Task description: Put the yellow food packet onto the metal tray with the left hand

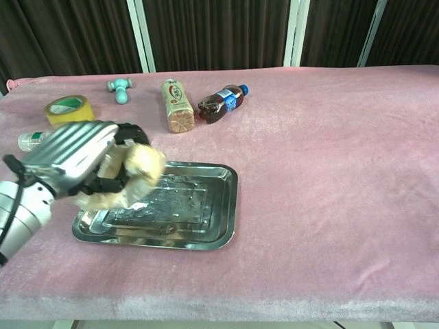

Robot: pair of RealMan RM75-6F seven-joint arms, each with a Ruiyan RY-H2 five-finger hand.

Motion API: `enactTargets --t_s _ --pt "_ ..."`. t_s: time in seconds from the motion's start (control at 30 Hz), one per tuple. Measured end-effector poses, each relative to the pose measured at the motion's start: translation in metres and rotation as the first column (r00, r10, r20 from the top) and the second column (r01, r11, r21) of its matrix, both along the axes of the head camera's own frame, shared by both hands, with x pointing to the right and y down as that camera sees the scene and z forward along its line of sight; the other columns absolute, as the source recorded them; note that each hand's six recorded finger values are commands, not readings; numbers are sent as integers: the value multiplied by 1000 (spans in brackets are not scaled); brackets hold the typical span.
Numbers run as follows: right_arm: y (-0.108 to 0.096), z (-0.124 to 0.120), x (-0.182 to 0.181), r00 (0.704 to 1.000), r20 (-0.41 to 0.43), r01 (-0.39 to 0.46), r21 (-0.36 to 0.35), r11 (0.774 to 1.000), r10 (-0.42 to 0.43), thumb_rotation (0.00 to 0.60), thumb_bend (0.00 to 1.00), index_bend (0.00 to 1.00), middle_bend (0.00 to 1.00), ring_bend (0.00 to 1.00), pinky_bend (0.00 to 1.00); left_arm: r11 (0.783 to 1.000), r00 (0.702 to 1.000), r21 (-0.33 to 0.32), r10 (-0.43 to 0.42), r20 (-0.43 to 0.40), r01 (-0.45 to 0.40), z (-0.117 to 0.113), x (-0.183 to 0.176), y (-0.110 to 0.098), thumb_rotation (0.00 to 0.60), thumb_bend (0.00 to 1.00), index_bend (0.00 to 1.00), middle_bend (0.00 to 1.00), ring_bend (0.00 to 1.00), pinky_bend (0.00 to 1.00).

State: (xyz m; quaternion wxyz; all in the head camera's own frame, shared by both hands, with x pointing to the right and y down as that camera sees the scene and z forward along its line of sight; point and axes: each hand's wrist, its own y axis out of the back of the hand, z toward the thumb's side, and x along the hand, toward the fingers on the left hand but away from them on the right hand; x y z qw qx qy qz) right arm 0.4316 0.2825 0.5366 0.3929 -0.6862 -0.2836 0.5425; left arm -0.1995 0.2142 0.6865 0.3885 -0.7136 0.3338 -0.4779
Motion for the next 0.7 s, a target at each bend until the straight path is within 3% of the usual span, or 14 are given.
enactTargets --t_s 0.1,0.3,0.37,0.47,0.7 --pt "0 0 0 1000 0 5 -3 1000 -5 600 26 0 0 0 226 997 999 -67 28 22 -27 18 17 9 600 534 4 0 2 289" --pt "-1 -3 1 1000 10 -2 5 1000 2 600 26 0 0 0 226 994 985 -98 61 159 -45 48 8 15 600 521 0 0 0 225" --pt "-1 -3 1 1000 10 -2 5 1000 2 600 26 0 0 0 226 993 983 -108 62 172 -44 48 4 15 600 521 0 0 0 208" --pt "-1 -2 1 1000 9 -3 4 1000 3 600 26 0 0 0 226 992 983 -116 69 172 -49 37 0 15 600 521 0 0 0 203" --pt "0 -2 0 1000 7 -3 4 1000 3 600 26 0 0 0 226 993 985 -113 61 160 -44 -17 -28 16 600 521 0 0 0 202"
